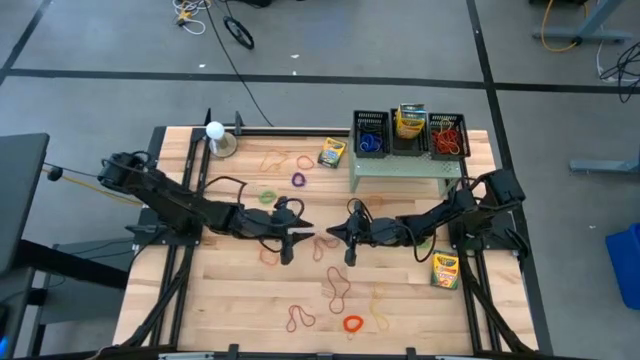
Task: Pick & Place Office Desk Supplies
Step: Put the top red rubber band into the right black basket on the shelf
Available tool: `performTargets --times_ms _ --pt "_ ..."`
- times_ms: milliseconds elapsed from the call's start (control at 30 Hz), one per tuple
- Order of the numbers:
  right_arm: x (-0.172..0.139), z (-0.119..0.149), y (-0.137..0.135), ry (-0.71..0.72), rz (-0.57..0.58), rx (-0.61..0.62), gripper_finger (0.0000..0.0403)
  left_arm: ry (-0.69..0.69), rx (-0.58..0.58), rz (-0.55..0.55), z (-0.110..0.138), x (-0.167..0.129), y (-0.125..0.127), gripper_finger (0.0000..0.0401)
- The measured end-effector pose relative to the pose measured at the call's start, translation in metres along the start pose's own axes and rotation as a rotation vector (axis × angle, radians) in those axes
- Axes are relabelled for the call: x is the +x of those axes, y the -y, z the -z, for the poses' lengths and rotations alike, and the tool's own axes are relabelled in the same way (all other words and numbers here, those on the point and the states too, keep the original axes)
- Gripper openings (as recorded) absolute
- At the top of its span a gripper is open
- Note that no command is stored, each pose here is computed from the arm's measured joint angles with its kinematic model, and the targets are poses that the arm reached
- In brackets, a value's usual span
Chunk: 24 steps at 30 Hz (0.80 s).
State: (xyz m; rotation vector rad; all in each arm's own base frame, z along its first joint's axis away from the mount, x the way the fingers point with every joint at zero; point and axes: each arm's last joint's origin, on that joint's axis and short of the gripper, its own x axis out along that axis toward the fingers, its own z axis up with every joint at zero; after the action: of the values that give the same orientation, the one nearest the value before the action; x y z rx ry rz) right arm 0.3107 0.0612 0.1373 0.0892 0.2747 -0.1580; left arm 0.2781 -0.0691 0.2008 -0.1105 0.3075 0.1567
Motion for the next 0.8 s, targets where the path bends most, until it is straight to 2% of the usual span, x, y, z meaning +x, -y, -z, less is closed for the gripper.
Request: performTargets --times_ms 167,233,300,400,533,633,733,800 --pt "-0.002 0.000 -0.003 -0.008 0.008 -0.010 0.0003 -0.056 0.086 -0.102 0.007 -0.006 0.002 0.0137" --pt "-0.002 0.004 -0.003 -0.050 -0.002 0.025 0.0005 -0.050 0.087 -0.094 0.010 -0.005 0.004 0.0132" --pt "0.001 0.009 -0.001 -0.156 0.014 0.073 0.0016 -0.023 0.093 -0.068 0.018 -0.008 0.005 0.0127" --pt "0.013 0.011 -0.003 -0.304 0.066 0.103 0.0052 0.055 0.054 0.003 0.033 -0.014 0.000 0.0118" --pt "0.037 0.009 -0.010 -0.340 0.076 0.106 0.0112 0.193 -0.017 0.043 0.050 -0.030 -0.013 0.0107" --pt "0.054 0.015 -0.010 -0.427 0.075 0.100 0.0137 0.267 -0.062 0.061 0.058 -0.041 -0.020 0.0103" --pt "0.065 0.018 -0.010 -0.503 0.108 0.075 0.0134 0.282 -0.081 0.062 0.064 -0.047 -0.025 0.0103" --pt "0.068 0.018 -0.011 -0.516 0.111 0.063 0.0114 0.282 -0.085 0.055 0.065 -0.048 -0.026 0.0103"
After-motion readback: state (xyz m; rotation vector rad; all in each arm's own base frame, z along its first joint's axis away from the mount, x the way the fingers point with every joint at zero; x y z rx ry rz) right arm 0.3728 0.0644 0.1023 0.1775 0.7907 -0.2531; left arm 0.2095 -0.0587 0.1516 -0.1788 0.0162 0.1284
